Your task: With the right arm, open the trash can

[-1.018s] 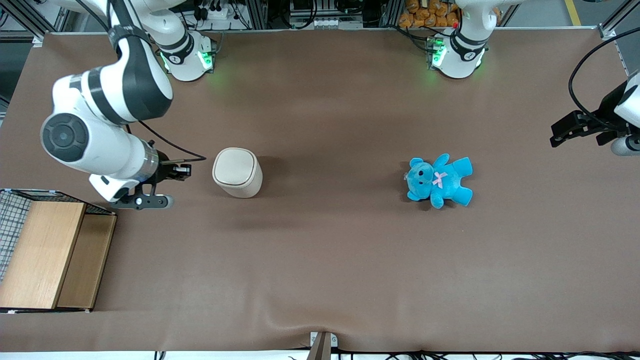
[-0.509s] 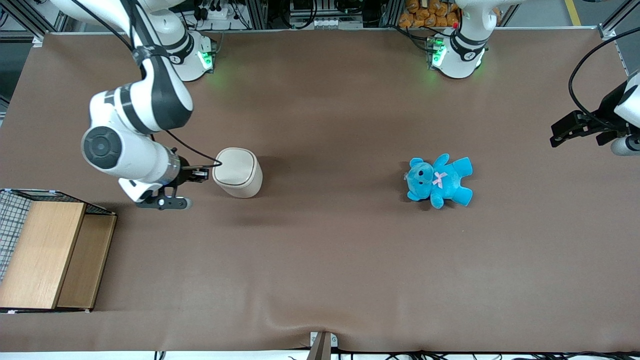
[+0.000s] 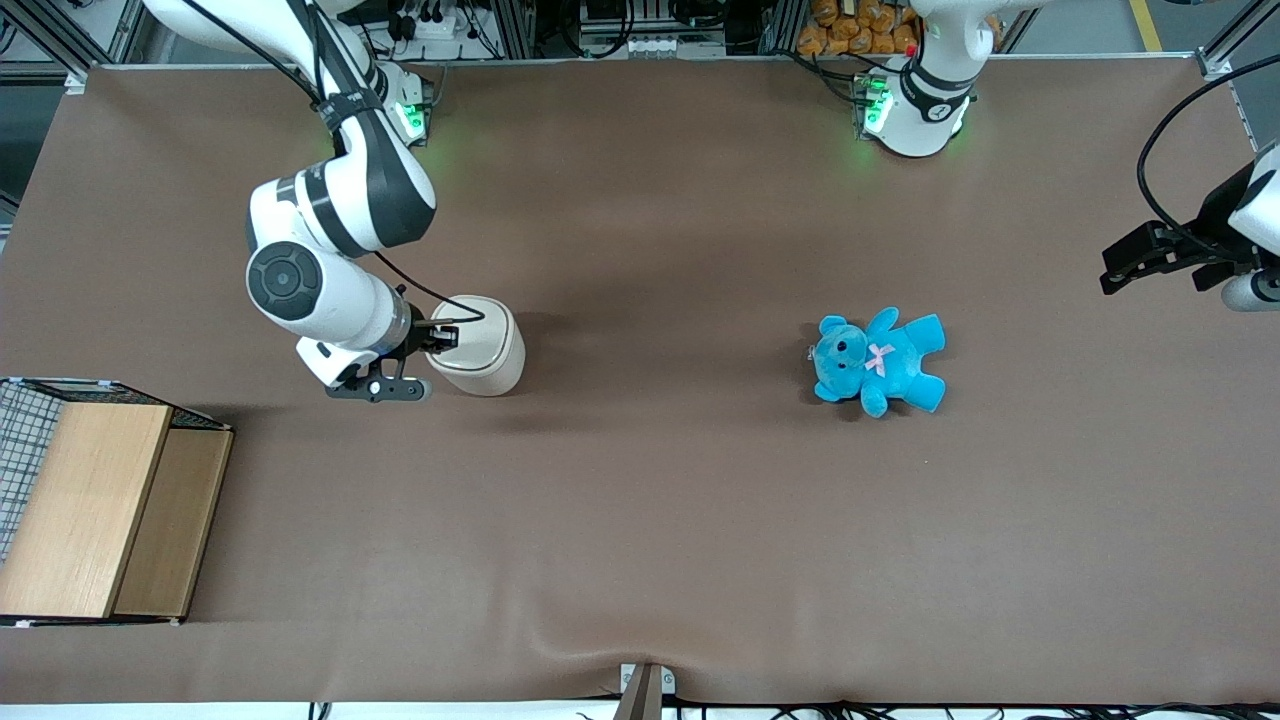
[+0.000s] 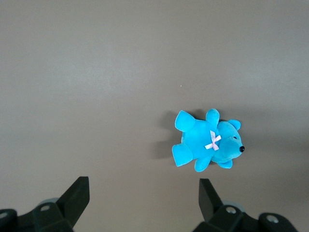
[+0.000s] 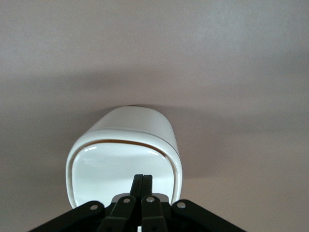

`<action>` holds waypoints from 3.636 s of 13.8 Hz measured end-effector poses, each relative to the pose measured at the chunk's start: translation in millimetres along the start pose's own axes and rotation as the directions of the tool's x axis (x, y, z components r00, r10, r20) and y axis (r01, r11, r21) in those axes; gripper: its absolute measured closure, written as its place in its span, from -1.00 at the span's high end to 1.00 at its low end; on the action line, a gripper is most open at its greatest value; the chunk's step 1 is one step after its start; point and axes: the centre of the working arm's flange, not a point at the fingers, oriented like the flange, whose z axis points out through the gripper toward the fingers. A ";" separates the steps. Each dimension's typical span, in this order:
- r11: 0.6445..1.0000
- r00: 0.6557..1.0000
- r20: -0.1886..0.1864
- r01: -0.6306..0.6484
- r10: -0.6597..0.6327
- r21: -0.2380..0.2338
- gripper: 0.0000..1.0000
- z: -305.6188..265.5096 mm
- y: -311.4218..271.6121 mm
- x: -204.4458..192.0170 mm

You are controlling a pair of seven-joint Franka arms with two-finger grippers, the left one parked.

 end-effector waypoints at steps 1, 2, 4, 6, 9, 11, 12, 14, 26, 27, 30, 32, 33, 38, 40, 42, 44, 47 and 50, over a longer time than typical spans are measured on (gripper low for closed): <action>1.000 1.000 -0.005 -0.003 0.003 0.002 -0.98 0.8 3.1 -4.0; 1.000 1.000 -0.013 -0.005 0.005 0.005 -0.98 2.6 6.0 -8.1; 1.000 1.000 -0.028 -0.011 0.011 0.010 -0.98 9.1 10.8 -15.1; 1.000 0.999 -0.037 -0.015 0.015 0.011 -0.98 19.1 14.6 -19.4; 1.000 0.999 -0.046 -0.025 0.026 0.014 -0.98 27.0 17.8 -24.2; 0.999 0.998 -0.049 -0.041 0.042 0.015 -0.98 27.0 14.4 -26.6; 0.999 0.998 -0.053 -0.045 0.046 0.017 -0.98 26.6 12.3 -27.5; 0.999 0.997 -0.064 -0.041 0.043 0.020 -0.98 27.9 8.9 -28.6; 0.999 0.994 -0.102 -0.041 0.044 0.030 -0.98 44.7 11.5 -35.9; 0.999 0.994 -0.103 -0.042 0.044 0.031 -0.98 45.0 11.7 -36.1; 0.999 0.995 -0.086 -0.042 0.044 0.025 -0.98 41.4 11.7 -37.8; 0.999 0.998 -0.053 -0.041 0.041 0.015 -0.98 30.5 10.1 -38.6; 0.999 0.998 -0.043 -0.041 0.042 0.013 -0.98 22.9 8.8 -37.9; 0.998 0.997 -0.026 -0.066 0.067 0.015 -0.98 -20.9 -0.6 -32.1; 0.998 0.998 -0.019 -0.064 0.064 0.015 -0.86 -37.6 -4.0 -30.9; 0.998 0.998 -0.019 -0.062 0.062 0.017 -0.54 -57.5 -6.4 -29.1; 0.998 0.998 -0.025 -0.062 0.062 0.022 -0.15 -74.1 -7.1 -27.1; 0.996 0.996 -0.032 -0.082 0.083 0.032 0.49 -99.9 4.2 -20.6; 0.989 0.989 -0.045 -0.138 0.140 0.053 1.00 -139.8 39.1 -7.6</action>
